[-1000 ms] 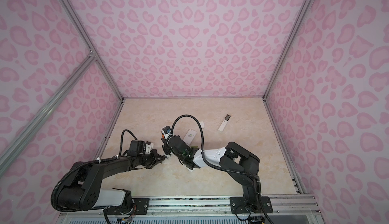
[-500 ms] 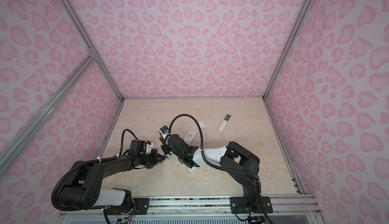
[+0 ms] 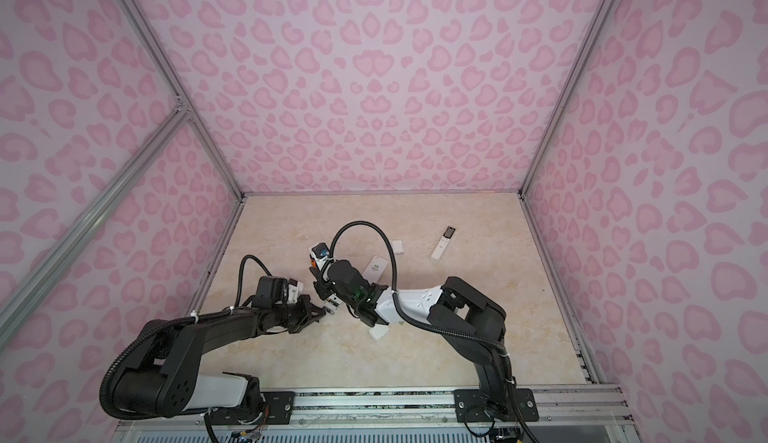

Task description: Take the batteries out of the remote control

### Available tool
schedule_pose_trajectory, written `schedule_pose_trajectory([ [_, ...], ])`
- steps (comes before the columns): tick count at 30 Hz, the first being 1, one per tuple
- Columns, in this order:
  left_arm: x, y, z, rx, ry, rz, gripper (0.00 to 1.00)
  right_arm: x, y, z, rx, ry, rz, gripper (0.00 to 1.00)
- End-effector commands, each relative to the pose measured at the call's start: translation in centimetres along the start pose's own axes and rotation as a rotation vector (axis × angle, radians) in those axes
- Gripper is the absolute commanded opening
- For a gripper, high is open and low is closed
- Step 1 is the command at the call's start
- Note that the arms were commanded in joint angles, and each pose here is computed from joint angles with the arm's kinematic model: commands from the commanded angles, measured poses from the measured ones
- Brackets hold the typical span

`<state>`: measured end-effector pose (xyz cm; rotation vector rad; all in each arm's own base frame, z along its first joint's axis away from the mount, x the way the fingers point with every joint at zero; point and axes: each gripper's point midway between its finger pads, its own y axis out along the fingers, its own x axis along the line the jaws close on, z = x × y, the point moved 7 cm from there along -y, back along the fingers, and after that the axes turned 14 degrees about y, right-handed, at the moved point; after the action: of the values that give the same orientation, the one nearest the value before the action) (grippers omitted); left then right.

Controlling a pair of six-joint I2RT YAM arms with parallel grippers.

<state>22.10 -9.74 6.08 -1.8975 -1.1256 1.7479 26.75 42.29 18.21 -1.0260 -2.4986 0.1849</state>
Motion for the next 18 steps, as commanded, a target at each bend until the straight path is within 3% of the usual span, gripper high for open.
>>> schedule_pose_trajectory([
  [1,1.2,-0.1,0.7,0.014,-0.023,-0.094,0.04,0.0,0.3,0.3,0.004,0.005,-0.013,0.00],
  [18,1.1,-0.2,0.5,0.009,-0.022,-0.093,0.04,-0.8,-0.1,2.1,0.037,0.011,0.004,0.00],
])
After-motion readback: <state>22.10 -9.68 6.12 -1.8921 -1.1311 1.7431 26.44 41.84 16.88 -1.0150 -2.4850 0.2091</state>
